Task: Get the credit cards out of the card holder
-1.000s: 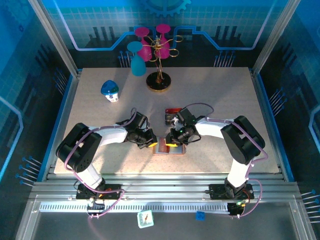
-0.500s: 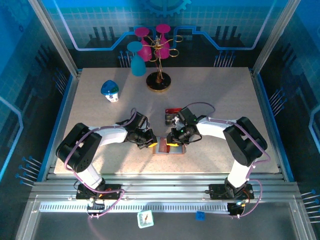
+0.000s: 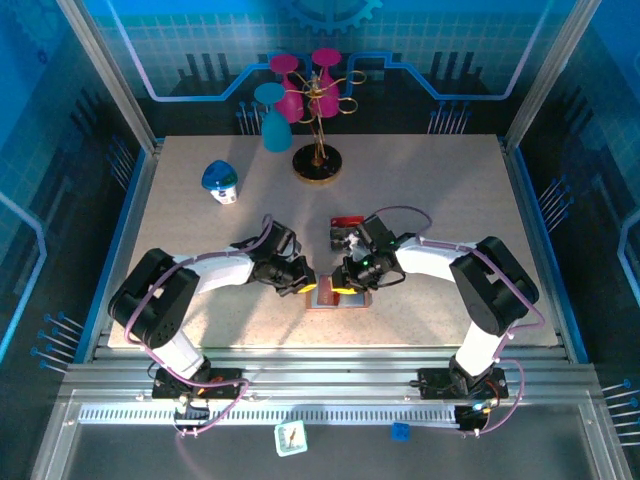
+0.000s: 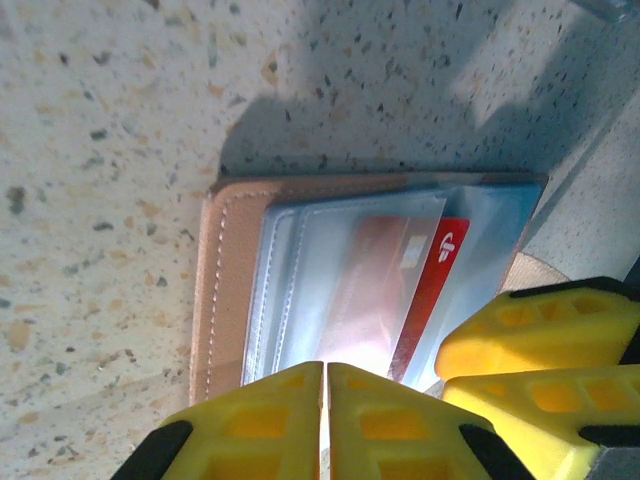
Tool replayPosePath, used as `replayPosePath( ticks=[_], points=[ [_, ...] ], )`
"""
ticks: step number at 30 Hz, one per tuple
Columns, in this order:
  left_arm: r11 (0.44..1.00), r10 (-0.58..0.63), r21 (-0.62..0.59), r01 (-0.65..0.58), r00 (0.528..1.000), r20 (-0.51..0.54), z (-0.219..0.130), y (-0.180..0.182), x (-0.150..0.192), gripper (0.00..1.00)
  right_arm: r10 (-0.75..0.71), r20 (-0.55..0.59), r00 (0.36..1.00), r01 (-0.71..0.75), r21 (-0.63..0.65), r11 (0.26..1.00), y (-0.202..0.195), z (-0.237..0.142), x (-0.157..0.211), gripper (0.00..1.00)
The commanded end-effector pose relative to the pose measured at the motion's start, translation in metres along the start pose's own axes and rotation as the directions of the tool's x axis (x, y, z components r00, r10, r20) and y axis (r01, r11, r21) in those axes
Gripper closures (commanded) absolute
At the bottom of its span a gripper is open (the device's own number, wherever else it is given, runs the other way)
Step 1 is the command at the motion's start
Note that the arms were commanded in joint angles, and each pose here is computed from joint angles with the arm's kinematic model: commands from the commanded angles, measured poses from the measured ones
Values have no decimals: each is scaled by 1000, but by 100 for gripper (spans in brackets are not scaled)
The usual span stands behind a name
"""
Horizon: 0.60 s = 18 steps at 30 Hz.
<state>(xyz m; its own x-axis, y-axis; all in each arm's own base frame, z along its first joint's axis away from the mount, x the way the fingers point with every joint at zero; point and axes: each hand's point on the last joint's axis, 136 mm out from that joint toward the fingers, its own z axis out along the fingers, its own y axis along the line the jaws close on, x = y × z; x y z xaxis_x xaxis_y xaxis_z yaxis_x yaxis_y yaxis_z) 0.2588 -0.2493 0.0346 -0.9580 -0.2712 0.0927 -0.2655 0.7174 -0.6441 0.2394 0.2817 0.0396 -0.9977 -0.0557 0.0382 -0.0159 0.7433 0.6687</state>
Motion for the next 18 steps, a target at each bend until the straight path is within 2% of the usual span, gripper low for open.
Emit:
replayPosePath(
  ticks=[1,9,18],
  points=[
    [1000,27,-3,-28,998,-55,2,-3,11,90,22,-1,1000,-22,25,999,-7,-3,3,74],
    [996,26,-79,-32,996,-81,8,14,14,91,33,6,999,-34,24,999,-12,-1,1,72],
    [993,17,-112,-28,995,-98,12,22,16,91,57,-4,998,-57,23,998,-22,4,4,72]
  ],
)
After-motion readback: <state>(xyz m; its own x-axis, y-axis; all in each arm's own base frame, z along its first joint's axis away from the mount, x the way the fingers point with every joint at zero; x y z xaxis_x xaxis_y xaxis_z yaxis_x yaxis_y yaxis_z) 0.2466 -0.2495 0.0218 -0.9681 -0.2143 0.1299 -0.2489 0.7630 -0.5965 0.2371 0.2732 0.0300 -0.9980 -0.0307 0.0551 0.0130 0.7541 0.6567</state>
